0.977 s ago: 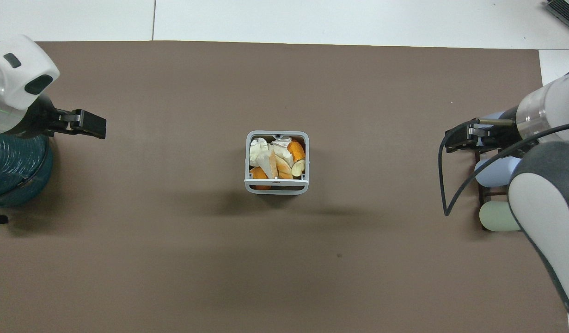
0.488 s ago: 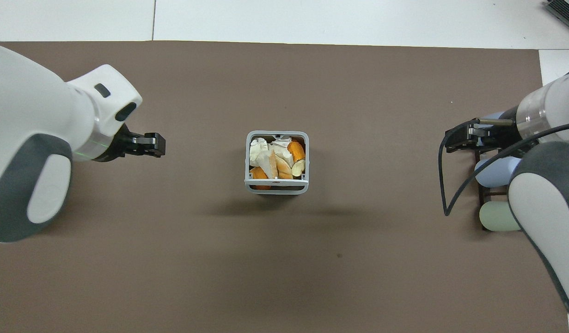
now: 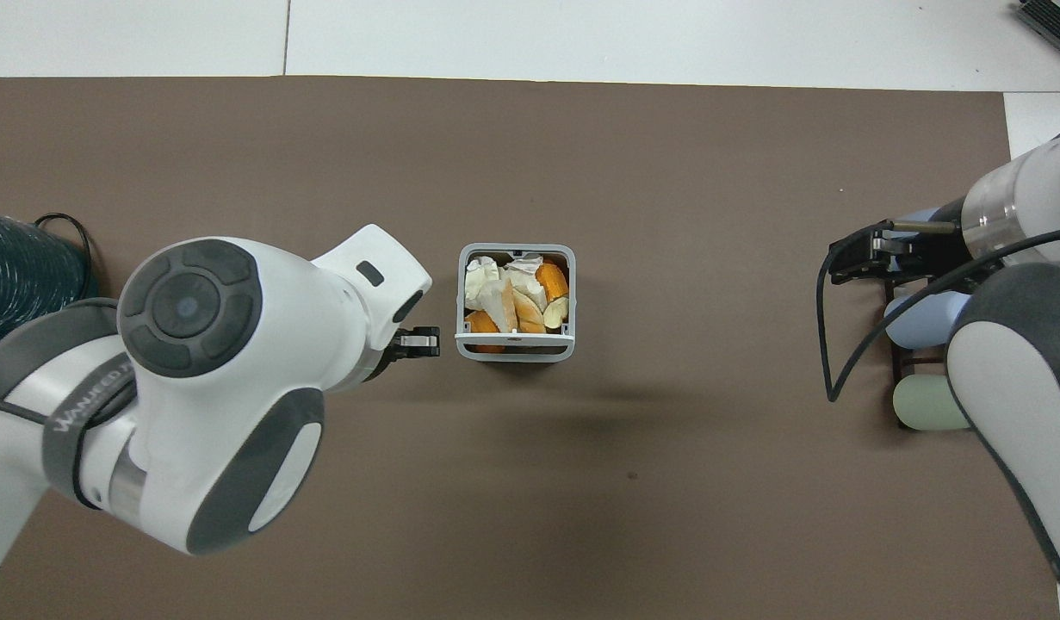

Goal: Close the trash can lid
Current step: 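Push the white lid down over the trash can with the left gripper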

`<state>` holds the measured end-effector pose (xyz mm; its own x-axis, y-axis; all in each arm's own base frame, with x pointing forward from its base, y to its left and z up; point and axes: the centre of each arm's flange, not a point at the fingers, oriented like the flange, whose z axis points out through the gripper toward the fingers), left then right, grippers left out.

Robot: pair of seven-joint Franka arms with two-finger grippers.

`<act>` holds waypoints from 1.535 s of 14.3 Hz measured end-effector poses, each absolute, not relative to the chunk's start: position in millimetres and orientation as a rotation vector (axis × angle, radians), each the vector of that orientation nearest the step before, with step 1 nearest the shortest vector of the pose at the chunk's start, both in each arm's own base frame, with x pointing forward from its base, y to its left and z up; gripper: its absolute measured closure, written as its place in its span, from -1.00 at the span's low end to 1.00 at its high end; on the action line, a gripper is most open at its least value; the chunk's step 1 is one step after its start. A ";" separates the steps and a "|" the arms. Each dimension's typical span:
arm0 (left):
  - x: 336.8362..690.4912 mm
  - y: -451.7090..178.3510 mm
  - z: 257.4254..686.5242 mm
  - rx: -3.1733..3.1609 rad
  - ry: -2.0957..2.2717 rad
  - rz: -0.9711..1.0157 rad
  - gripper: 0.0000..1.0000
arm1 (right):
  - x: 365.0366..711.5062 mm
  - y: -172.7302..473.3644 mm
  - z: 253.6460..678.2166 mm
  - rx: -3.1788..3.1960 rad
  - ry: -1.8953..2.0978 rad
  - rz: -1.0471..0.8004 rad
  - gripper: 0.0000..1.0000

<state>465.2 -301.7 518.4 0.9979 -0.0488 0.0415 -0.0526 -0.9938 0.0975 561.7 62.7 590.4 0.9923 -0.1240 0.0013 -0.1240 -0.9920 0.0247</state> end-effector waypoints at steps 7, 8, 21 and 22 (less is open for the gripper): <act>436.1 -354.7 509.7 2.960 0.022 0.114 0.98 | 561.7 62.7 590.4 3.111 -0.194 0.000 -1.00; 439.3 -357.8 507.1 2.938 0.041 0.148 0.98 | 561.7 62.7 590.4 3.111 -0.194 0.000 -1.00; 511.9 -360.7 452.2 2.712 0.274 0.396 0.98 | 561.7 62.7 590.4 3.111 -0.194 0.000 -1.00; 516.8 -364.4 445.8 2.715 0.275 0.396 0.98 | 561.7 62.7 590.4 3.111 -0.194 0.000 -1.00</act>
<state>516.8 -364.4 445.8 0.9410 0.2433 0.2354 0.1354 -0.9079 0.3968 561.7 62.7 590.4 0.9923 -0.1240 0.0013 -0.1240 -0.9920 0.0247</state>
